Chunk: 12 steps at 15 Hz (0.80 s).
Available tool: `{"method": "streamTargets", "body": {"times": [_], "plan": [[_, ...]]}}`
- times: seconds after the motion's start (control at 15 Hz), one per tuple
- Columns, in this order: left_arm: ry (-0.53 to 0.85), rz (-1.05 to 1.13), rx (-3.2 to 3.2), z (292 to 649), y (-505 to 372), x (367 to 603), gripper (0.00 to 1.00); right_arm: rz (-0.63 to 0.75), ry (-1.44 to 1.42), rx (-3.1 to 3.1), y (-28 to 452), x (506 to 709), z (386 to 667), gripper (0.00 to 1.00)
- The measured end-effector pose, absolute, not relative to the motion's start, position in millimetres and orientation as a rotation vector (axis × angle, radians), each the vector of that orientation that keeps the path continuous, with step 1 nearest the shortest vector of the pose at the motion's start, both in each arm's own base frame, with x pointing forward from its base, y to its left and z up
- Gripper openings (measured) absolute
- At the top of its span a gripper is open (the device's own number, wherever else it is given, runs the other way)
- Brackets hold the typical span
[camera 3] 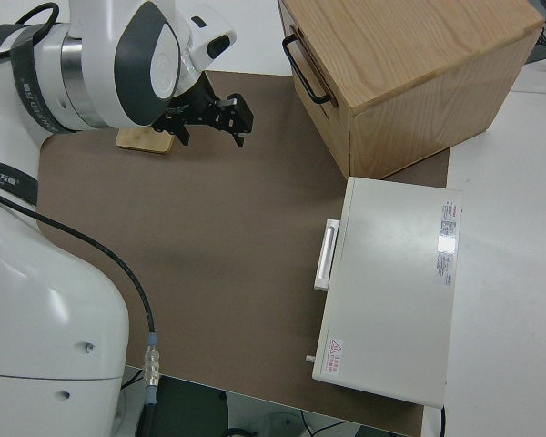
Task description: Pick gray plate from table and place it on lower plate rack with left arm
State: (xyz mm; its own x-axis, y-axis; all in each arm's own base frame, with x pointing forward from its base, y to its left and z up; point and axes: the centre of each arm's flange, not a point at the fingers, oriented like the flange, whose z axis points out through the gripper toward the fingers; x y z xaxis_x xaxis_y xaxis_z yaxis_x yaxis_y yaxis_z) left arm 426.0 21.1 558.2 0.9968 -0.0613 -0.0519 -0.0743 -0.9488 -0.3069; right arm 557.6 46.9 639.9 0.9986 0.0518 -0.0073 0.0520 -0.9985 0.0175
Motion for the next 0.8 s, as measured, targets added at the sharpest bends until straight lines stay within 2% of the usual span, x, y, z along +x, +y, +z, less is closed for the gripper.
{"method": "streamTargets", "body": {"times": [0.33,0.8], "plan": [[-0.088,0.048,-2.627,556,-17,419,0.06,-0.011,0.081,3.123,47,558,640,0.99],[-0.283,-0.006,-2.484,559,-9,417,0.06,-0.011,0.081,3.123,47,558,640,0.99]]}}
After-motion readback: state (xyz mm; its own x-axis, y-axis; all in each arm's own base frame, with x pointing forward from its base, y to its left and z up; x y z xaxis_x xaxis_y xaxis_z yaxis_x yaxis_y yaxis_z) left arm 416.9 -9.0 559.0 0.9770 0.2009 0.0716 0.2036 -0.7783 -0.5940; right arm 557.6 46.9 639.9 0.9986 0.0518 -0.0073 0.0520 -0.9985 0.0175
